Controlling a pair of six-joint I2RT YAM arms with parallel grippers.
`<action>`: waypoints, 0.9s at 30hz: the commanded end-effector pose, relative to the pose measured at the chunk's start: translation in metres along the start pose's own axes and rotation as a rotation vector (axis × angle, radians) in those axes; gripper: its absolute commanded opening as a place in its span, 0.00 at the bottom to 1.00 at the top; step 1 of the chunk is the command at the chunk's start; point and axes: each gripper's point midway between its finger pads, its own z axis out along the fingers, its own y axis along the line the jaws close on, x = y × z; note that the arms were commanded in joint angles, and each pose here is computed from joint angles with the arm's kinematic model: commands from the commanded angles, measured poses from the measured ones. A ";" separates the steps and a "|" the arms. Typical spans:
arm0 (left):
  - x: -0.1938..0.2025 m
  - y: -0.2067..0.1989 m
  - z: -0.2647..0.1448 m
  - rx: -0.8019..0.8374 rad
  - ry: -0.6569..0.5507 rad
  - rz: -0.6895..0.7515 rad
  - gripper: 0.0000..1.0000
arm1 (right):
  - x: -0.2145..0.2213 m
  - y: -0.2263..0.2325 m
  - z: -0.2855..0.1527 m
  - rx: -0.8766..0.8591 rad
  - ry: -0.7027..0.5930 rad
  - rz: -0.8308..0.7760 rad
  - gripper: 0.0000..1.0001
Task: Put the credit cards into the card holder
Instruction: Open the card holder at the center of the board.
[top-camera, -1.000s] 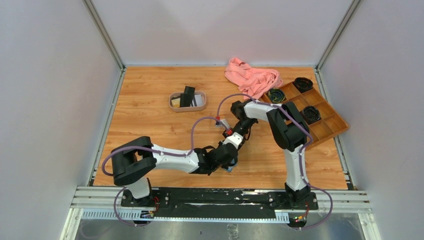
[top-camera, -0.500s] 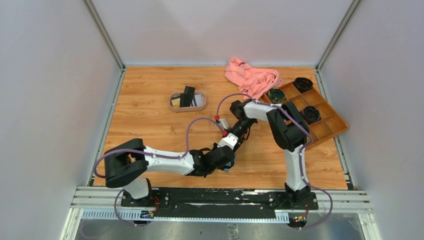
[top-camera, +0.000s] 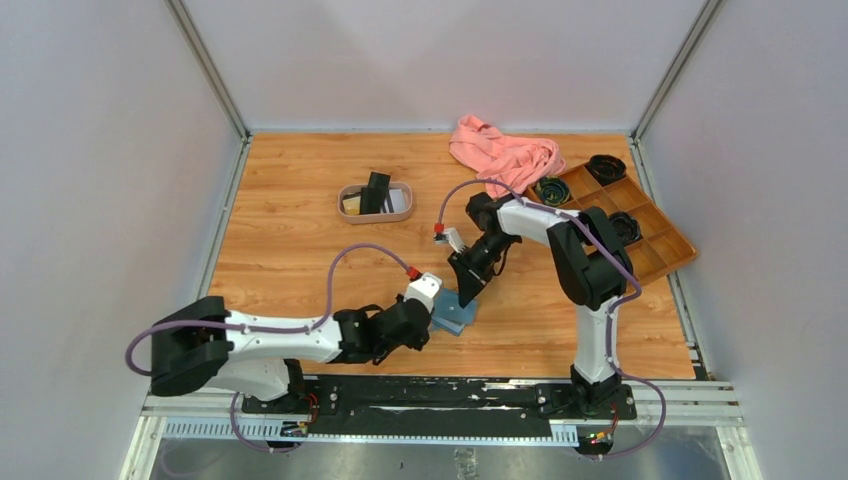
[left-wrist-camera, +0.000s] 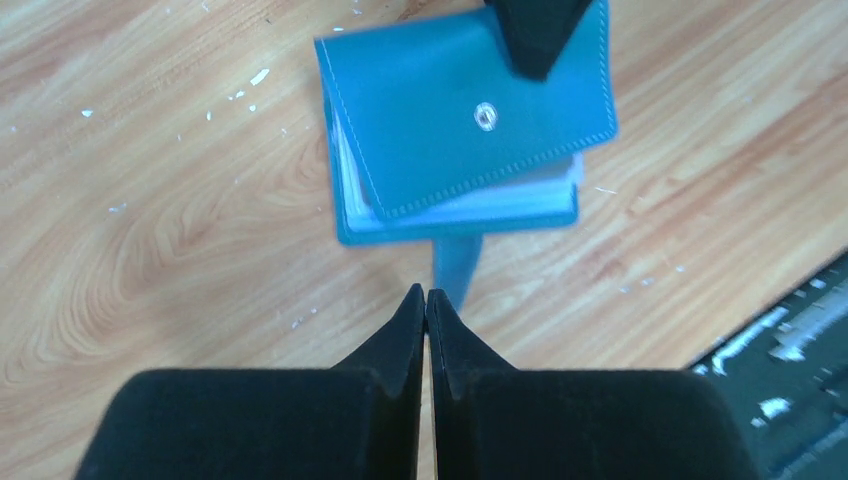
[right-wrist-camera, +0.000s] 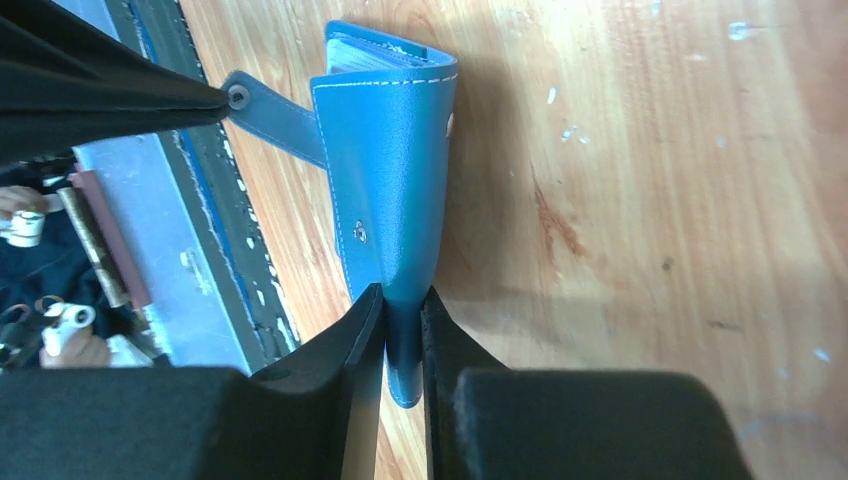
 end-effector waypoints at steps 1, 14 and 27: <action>-0.004 -0.017 -0.016 0.149 -0.052 -0.086 0.05 | 0.002 -0.014 -0.020 0.107 -0.011 -0.122 0.01; -0.028 -0.001 -0.063 0.296 -0.275 -0.128 0.71 | -0.015 -0.044 -0.057 0.379 0.018 -0.259 0.46; -0.084 0.054 -0.081 0.275 -0.461 -0.266 1.00 | -0.032 0.027 -0.148 0.613 -0.221 -0.523 0.72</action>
